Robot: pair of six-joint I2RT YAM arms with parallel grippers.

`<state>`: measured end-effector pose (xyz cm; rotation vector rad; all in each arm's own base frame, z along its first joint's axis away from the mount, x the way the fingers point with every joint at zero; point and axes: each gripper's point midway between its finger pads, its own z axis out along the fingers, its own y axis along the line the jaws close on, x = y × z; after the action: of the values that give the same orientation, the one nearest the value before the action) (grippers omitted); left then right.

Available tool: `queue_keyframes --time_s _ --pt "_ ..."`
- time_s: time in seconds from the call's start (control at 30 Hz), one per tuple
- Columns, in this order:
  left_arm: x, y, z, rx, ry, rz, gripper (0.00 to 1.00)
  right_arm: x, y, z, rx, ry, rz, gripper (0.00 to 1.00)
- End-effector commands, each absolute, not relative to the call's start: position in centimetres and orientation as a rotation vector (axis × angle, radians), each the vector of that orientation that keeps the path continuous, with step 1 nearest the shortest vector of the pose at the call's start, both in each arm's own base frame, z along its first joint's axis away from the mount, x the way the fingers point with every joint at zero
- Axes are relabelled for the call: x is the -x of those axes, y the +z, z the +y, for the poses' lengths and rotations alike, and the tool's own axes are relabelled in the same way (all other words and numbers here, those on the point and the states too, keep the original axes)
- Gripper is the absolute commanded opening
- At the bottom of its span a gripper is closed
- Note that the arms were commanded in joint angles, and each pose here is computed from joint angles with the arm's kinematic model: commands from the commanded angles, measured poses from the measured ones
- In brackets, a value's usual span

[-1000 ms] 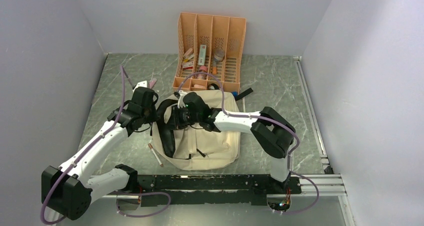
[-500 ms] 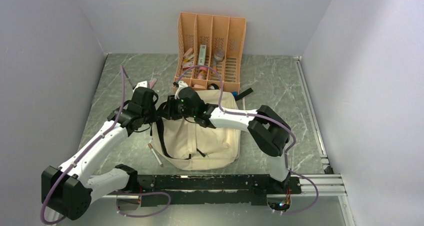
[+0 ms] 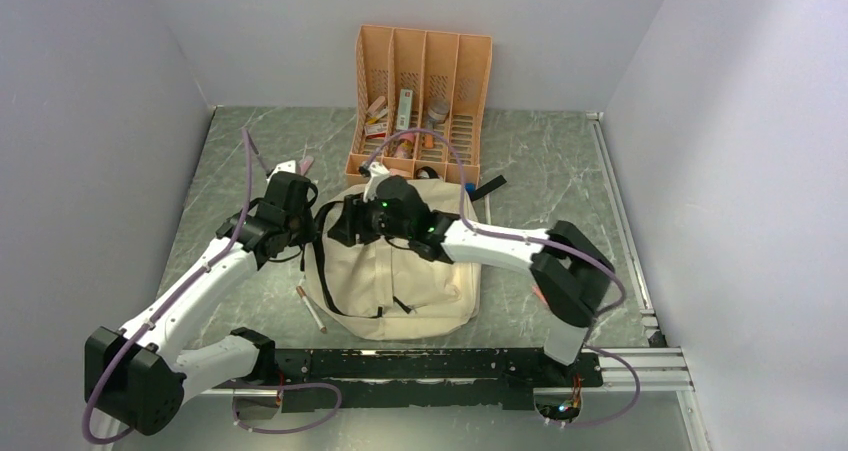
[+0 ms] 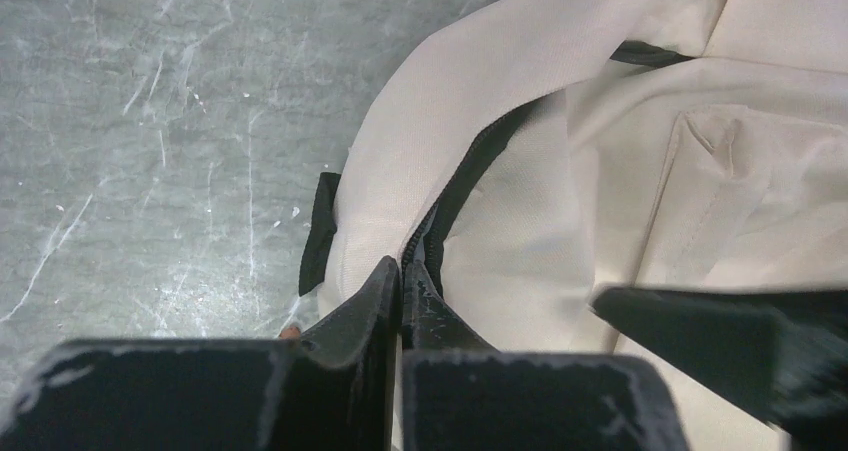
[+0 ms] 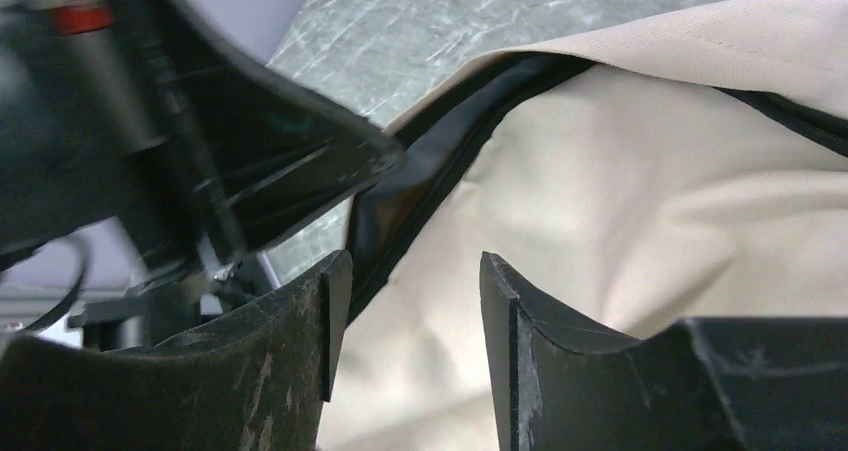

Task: Pack the student bag
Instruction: Adjust the student bag at the center of the board.

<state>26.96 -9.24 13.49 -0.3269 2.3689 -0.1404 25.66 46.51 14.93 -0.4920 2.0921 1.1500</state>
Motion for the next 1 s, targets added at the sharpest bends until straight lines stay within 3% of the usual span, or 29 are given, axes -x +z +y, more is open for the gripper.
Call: queue_keyframes --time_s 0.0,0.13,0.33,0.5,0.7,0.97 --pt "-27.8 14.9 -9.3 0.326 -0.156 2.336 0.05 -24.4 18.0 43.4 0.609 1.073 1.997 0.55" --pt "-27.9 14.7 -9.3 0.312 -0.150 2.339 0.05 -23.5 17.3 38.8 0.591 0.930 2.036 0.57" --pt "-28.1 15.5 -8.9 0.318 -0.121 2.330 0.38 -22.1 15.8 32.7 0.450 0.776 2.143 0.59" --pt "-28.5 18.7 -8.6 0.278 -0.118 2.274 0.54 -21.3 15.0 29.9 0.299 0.734 2.206 0.62" --pt "-27.0 21.5 -13.1 0.048 -0.378 2.270 0.55 -19.7 14.2 28.3 0.231 0.754 2.269 0.62" --pt "-18.3 18.3 -22.2 -0.272 -0.615 2.315 0.54 -18.0 13.1 27.0 0.143 0.800 2.319 0.62"
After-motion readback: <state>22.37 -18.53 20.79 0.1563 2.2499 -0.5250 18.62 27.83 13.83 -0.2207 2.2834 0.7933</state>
